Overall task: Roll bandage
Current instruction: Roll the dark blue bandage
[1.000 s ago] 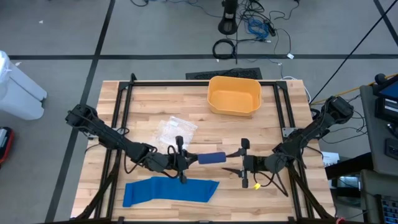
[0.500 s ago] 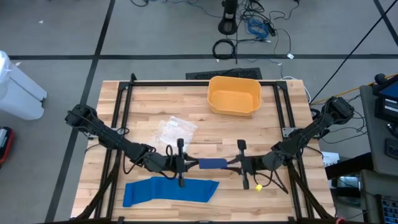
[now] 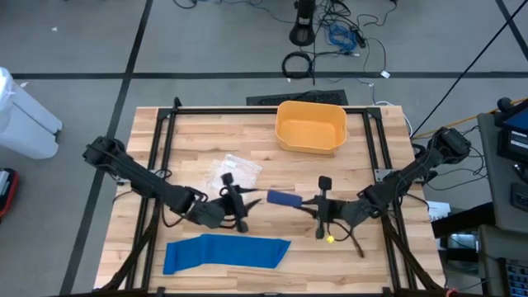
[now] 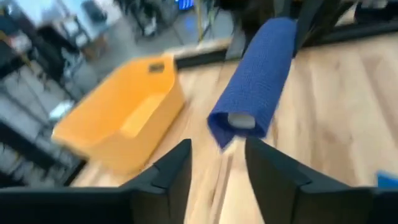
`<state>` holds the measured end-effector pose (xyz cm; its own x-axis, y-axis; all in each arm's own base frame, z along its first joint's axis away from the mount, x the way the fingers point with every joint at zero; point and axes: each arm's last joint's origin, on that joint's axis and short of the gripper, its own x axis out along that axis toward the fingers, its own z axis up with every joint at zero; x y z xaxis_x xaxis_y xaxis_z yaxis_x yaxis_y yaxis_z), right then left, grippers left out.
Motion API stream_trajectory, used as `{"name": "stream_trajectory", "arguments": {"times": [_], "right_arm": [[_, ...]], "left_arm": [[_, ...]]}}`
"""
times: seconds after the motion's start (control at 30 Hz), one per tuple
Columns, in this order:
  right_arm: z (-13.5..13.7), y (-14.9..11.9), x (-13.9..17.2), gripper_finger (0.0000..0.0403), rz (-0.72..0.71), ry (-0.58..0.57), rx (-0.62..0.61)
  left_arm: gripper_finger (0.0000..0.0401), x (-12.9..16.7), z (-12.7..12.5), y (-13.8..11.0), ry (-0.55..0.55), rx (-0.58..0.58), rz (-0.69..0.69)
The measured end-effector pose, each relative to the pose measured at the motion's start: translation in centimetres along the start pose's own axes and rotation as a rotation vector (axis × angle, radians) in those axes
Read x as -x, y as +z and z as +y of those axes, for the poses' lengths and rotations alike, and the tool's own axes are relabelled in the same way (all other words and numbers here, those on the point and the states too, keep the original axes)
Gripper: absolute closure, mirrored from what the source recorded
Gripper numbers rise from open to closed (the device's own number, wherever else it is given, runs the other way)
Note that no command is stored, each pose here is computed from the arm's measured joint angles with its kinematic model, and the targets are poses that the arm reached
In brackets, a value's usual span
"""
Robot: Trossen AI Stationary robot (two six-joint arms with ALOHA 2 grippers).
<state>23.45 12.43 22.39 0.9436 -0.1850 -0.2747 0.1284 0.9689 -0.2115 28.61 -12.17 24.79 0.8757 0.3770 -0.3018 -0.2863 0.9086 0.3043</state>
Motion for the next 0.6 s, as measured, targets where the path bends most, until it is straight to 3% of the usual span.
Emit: {"name": "stream_trajectory", "arguments": {"times": [0.2,0.4,0.6], "right_arm": [[-0.9,-2.7,-0.7,0.0401,0.217,-0.025,-0.074],[-0.5,-5.0,-1.3,0.0402,0.307,0.002,-0.122],[0.0,-6.4,-1.9,0.0402,0.370,0.033,-0.166]], "left_arm": [[0.0217,0.2,0.4,-1.5,0.015,0.016,0.123],[0.0216,-0.1,0.5,-3.9,0.024,0.018,0.230],[0.0216,-1.5,2.5,-7.3,0.130,0.155,0.306]]}}
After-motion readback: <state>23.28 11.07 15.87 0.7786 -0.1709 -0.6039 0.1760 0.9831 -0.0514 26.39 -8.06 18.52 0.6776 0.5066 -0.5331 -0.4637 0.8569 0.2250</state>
